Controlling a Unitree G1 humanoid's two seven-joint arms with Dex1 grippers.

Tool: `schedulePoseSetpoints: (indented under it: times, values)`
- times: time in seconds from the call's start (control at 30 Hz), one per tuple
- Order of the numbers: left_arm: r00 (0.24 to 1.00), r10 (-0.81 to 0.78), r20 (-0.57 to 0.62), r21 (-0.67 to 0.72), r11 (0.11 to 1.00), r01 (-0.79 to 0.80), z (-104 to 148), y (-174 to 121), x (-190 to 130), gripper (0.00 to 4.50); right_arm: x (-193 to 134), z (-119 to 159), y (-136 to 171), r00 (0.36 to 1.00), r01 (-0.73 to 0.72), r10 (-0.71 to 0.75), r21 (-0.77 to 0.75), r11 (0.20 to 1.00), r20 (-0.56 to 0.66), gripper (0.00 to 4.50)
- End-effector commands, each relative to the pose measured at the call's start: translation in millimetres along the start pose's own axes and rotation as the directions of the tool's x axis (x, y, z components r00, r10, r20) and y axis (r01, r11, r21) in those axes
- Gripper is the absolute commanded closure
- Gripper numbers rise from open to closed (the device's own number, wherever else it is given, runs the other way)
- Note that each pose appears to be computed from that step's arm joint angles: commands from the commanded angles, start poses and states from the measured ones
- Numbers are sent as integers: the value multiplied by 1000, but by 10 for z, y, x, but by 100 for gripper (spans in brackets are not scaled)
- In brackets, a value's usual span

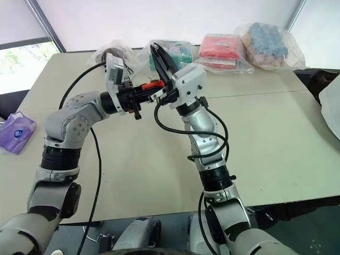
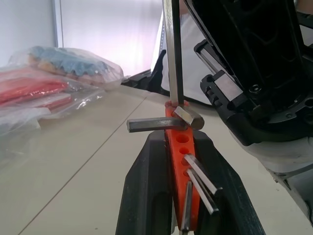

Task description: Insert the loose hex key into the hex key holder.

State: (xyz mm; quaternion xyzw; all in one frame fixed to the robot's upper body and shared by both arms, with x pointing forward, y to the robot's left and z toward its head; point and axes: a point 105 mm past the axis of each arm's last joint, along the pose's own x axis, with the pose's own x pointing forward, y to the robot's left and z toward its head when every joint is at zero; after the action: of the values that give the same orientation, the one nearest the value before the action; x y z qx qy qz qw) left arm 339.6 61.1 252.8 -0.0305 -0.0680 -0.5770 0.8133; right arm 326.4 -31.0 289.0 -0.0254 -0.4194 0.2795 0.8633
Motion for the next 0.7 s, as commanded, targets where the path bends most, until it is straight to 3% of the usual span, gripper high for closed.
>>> schedulePoseSetpoints:
  times: [0.03, 0.3, 0.4, 0.63, 0.7]
  values:
    - [999, -14, 46, 50, 999, 12, 177, -40, -8, 436, 15, 83, -9, 999, -1, 1, -20, 1000, 33, 442]
    - [998, -2, 63, 52, 999, -2, 218, -15, -1, 436, -5, 57, 3, 1000, 1, -1, -2, 1000, 19, 442]
    - [998, -3, 62, 54, 999, -1, 217, -17, 4, 436, -24, 32, 20, 1000, -5, 5, 17, 1000, 1, 366]
    - [998, 3, 57, 56, 998, -6, 198, -7, 8, 436, -103, 35, -9, 1000, -21, 21, -17, 1000, -10, 28]
    - [998, 9, 57, 52, 999, -12, 178, 2, 10, 436, -261, 49, -133, 999, -4, 3, -35, 999, -41, 28]
